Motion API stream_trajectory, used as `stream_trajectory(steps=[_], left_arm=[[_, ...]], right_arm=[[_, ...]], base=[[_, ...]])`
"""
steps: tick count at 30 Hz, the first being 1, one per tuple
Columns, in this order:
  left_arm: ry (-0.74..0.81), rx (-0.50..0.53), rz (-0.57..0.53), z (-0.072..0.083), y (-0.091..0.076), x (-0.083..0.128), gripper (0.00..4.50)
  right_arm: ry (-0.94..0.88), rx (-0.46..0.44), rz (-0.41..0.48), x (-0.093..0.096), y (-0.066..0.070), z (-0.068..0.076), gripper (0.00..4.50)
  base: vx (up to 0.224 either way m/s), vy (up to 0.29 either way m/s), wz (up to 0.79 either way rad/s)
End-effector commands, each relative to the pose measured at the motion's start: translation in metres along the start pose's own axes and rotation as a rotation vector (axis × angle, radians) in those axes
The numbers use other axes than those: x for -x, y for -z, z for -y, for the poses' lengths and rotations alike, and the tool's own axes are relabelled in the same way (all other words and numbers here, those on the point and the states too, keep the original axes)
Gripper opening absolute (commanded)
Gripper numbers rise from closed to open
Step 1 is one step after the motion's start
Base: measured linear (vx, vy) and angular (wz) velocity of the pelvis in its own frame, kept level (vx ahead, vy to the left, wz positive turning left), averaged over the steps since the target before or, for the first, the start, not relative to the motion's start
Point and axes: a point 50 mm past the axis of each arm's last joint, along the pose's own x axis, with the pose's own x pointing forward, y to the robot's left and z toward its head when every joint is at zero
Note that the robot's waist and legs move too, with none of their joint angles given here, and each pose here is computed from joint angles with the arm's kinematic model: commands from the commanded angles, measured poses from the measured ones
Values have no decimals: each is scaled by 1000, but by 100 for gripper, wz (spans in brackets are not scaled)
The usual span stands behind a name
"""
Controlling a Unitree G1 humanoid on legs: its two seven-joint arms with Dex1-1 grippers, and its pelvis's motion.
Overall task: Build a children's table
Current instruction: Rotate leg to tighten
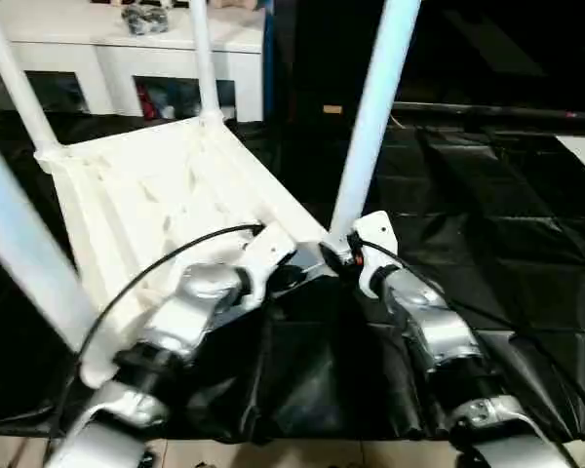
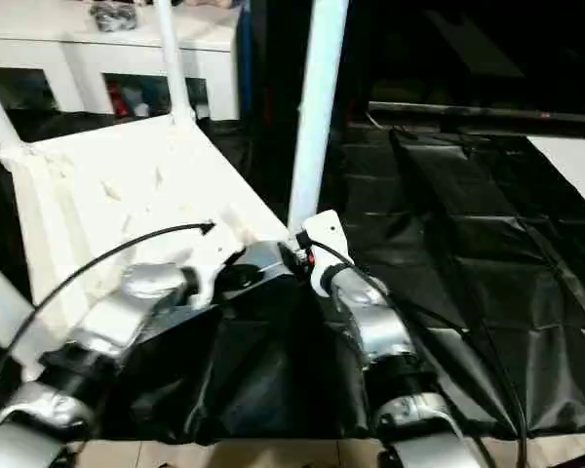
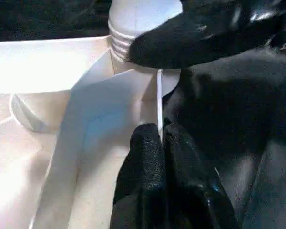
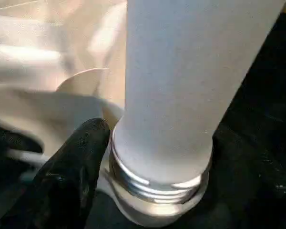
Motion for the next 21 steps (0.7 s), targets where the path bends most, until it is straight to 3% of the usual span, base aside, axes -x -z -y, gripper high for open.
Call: stream_trajectory(steps=[1,8,21], left_arm=[[83,-33,63,5,-5,2,0],[248,-53,68,2,0,25,0],[326,-72,22,-2,7,36,0]], right_arm=[[-140,88,22,3,-10,-5,385],[-323,161,3,26,-13,11,390],[-484,186,-43,29,-11,7,374]], base=[[0,0,0],[0,0,0],[0,0,0]])
